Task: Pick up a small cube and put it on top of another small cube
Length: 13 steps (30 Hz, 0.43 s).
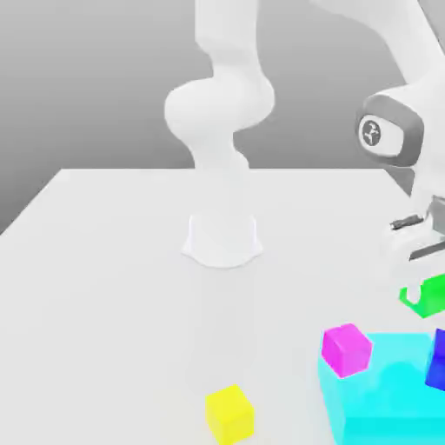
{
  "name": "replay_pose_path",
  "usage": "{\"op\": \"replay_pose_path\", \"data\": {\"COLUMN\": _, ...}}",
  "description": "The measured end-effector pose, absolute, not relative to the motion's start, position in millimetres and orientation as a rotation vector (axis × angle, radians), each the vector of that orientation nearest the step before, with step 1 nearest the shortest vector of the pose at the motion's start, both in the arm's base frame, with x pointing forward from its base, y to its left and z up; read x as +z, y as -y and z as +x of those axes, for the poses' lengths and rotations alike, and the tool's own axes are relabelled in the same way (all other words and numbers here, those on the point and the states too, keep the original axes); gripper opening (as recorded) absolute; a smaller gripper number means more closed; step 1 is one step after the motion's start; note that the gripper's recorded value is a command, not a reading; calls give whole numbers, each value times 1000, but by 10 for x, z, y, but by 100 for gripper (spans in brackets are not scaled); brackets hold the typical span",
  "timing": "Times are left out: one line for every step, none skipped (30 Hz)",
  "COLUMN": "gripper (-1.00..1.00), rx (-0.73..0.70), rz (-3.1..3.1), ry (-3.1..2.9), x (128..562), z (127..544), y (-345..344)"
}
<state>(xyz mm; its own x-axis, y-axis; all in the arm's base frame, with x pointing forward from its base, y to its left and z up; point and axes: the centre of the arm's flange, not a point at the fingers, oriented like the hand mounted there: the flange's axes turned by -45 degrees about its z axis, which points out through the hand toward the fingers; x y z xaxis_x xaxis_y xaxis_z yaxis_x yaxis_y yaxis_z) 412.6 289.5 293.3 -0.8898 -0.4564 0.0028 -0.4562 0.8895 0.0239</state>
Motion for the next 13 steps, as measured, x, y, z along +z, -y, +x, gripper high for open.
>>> {"op": "replay_pose_path", "data": {"gripper": -100, "rx": -28, "rz": 753, "ry": 3043, "x": 3012, "z": 4220, "y": -2920}}
{"op": "replay_pose_path", "data": {"gripper": -100, "rx": -19, "rz": 770, "ry": 3042, "x": 3090, "z": 4313, "y": -2941}}
{"op": "replay_pose_path", "data": {"gripper": -100, "rx": -8, "rz": 786, "ry": 3040, "x": 3178, "z": 4408, "y": -2958}}
{"op": "replay_pose_path", "data": {"gripper": -100, "rx": 0, "rz": 797, "ry": 3039, "x": 3183, "z": 4474, "y": -2970}}
{"op": "replay_pose_path", "data": {"gripper": -100, "rx": 4, "rz": 803, "ry": 3038, "x": 3099, "z": 4509, "y": -2979}}
{"op": "replay_pose_path", "data": {"gripper": -100, "rx": 6, "rz": 807, "ry": 3038, "x": 2970, "z": 4527, "y": -2985}}
{"op": "replay_pose_path", "data": {"gripper": -100, "rx": 6, "rz": 809, "ry": 3037, "x": 2816, "z": 4531, "y": -2990}}
{"op": "replay_pose_path", "data": {"gripper": 100, "rx": 5, "rz": 811, "ry": 3036, "x": 2702, "z": 4528, "y": -2992}}
{"op": "replay_pose_path", "data": {"gripper": 100, "rx": 5, "rz": 811, "ry": 3036, "x": 2702, "z": 4528, "y": -2992}}
{"op": "replay_pose_path", "data": {"gripper": 100, "rx": 5, "rz": 811, "ry": 3036, "x": 2702, "z": 4528, "y": -2992}}
{"op": "replay_pose_path", "data": {"gripper": 100, "rx": 5, "rz": 811, "ry": 3036, "x": 2702, "z": 4528, "y": -2992}}
{"op": "replay_pose_path", "data": {"gripper": 100, "rx": 5, "rz": 811, "ry": 3036, "x": 2702, "z": 4528, "y": -2992}}
{"op": "replay_pose_path", "data": {"gripper": 100, "rx": 5, "rz": 811, "ry": 3036, "x": 2702, "z": 4528, "y": -2992}}
